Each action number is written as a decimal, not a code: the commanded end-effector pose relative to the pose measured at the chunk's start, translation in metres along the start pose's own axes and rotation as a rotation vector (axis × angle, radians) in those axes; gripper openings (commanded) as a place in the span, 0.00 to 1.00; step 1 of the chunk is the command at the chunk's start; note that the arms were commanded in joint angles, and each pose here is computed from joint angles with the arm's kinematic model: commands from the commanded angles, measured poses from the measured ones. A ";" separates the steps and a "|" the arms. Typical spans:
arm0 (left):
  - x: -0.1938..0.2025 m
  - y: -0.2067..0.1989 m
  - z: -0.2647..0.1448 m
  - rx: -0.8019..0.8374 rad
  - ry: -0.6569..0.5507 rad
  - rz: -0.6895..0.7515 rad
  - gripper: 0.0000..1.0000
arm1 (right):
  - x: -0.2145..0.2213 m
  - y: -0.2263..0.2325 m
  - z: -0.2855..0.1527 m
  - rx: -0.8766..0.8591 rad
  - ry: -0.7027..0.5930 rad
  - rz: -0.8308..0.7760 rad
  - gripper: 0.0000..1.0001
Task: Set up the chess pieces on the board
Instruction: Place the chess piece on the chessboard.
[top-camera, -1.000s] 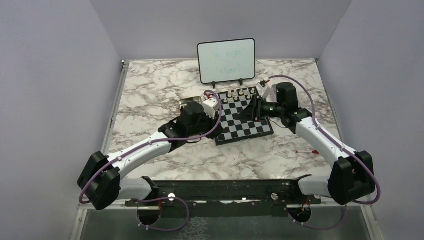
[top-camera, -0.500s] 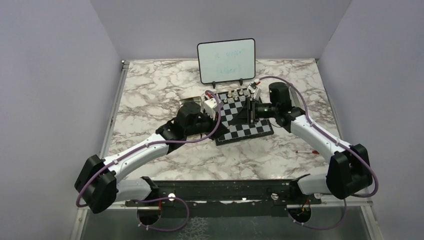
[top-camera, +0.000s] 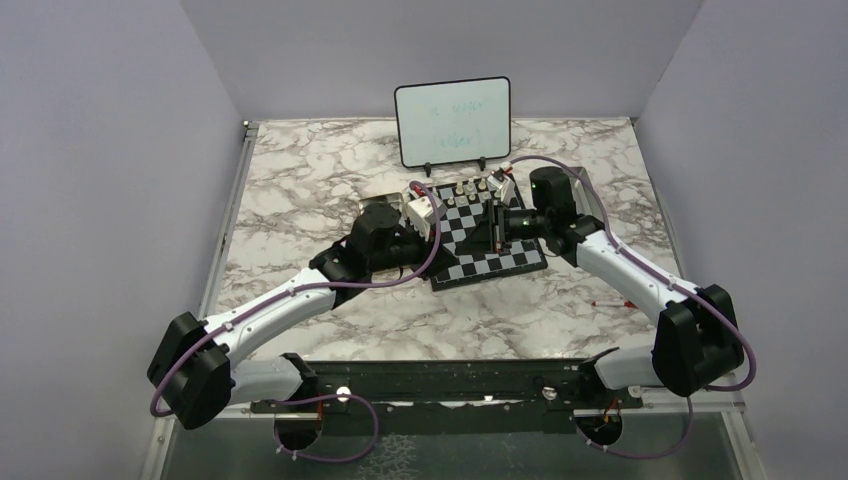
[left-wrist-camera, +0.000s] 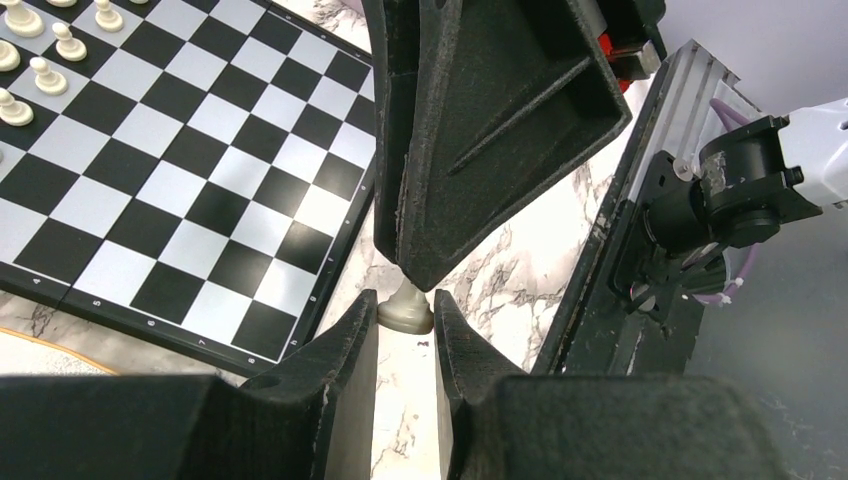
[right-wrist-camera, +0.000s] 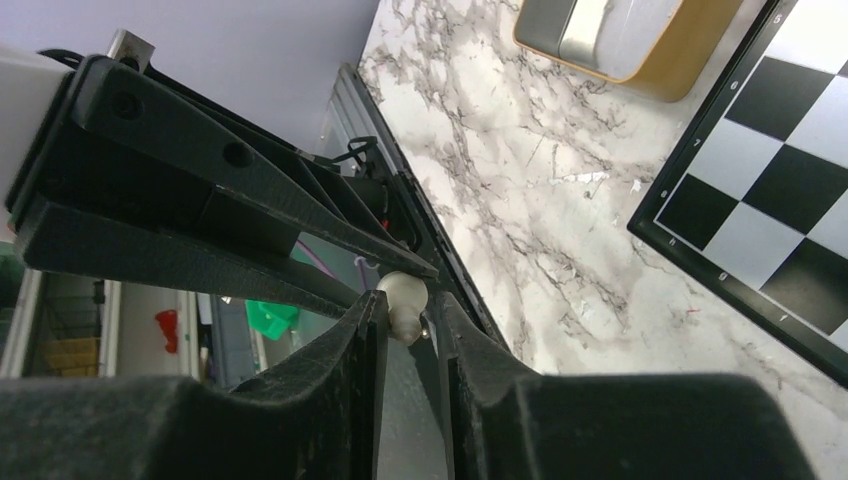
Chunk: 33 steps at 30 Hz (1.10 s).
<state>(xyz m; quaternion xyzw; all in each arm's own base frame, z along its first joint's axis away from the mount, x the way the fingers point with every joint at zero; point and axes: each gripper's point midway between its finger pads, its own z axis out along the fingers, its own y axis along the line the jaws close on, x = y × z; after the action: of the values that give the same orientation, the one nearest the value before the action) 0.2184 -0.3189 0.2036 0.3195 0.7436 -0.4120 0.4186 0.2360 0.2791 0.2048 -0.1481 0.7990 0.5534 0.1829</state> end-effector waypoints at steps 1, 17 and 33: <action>-0.009 0.001 -0.006 -0.014 -0.036 0.035 0.12 | -0.002 0.008 -0.001 -0.015 -0.004 -0.007 0.36; -0.002 0.009 -0.006 -0.056 -0.025 0.021 0.29 | -0.010 0.014 -0.006 0.005 -0.070 -0.017 0.12; 0.012 0.057 -0.022 -0.180 0.058 -0.131 0.99 | -0.115 -0.034 -0.018 0.470 -0.266 -0.188 0.11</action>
<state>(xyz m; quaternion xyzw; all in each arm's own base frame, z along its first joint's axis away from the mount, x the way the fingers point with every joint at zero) 0.2446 -0.2901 0.1852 0.2659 0.7866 -0.3684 0.4182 0.3163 0.2689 0.2472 -0.1106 0.8297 0.4333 0.3340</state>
